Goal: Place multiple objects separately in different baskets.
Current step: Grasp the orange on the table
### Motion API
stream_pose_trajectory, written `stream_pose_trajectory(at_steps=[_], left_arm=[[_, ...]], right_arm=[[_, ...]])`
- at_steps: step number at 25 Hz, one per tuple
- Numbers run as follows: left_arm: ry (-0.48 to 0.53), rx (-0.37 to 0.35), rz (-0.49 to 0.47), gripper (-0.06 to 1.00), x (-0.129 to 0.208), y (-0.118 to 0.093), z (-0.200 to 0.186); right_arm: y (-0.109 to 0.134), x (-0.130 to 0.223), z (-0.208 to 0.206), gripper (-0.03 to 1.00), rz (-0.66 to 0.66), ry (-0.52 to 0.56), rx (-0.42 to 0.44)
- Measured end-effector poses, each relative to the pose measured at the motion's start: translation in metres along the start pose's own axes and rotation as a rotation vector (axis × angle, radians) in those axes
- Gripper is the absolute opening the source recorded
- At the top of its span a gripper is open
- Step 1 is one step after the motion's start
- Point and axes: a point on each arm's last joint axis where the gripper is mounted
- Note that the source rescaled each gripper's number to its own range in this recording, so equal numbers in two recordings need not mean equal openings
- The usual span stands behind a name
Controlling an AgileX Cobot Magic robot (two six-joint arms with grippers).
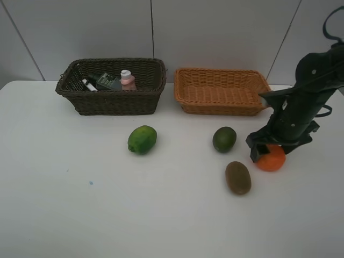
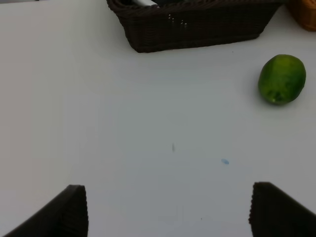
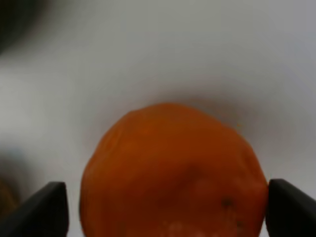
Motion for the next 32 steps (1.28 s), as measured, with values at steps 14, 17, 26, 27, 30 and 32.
stream_pose_trajectory(at_steps=[14,17,26,27,30,32], left_arm=[[-0.001,0.0,0.0,0.84,0.0,0.0,0.0],[-0.001,0.0,0.0,0.84,0.0,0.0,0.0],[-0.001,0.0,0.0,0.84,0.0,0.0,0.0],[-0.001,0.0,0.0,0.84,0.0,0.0,0.0],[-0.001,0.0,0.0,0.84,0.0,0.0,0.0],[-0.001,0.0,0.0,0.84,0.0,0.0,0.0]], right_arm=[[0.001,-0.001,0.026,0.92,-0.021,0.058,-0.005],[0.002,-0.001,0.026,0.7,-0.021,0.066,-0.007],[0.001,0.001,0.024,0.7,-0.017,0.098,-0.009],[0.001,0.003,0.022,0.7,-0.018,0.111,-0.009],[-0.002,-0.002,0.003,0.7,-0.012,0.123,-0.001],[-0.006,-0.013,-0.02,0.7,0.005,0.085,0.012]])
Point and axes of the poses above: a point on each arm's last joint axis where the gripper is mounted, z pointing out along that axis toward the gripper, y along the wrist's bending axis when the last joint is at zero, x = y × z, and after that the axes turned 7 degrees about -z, right-handed
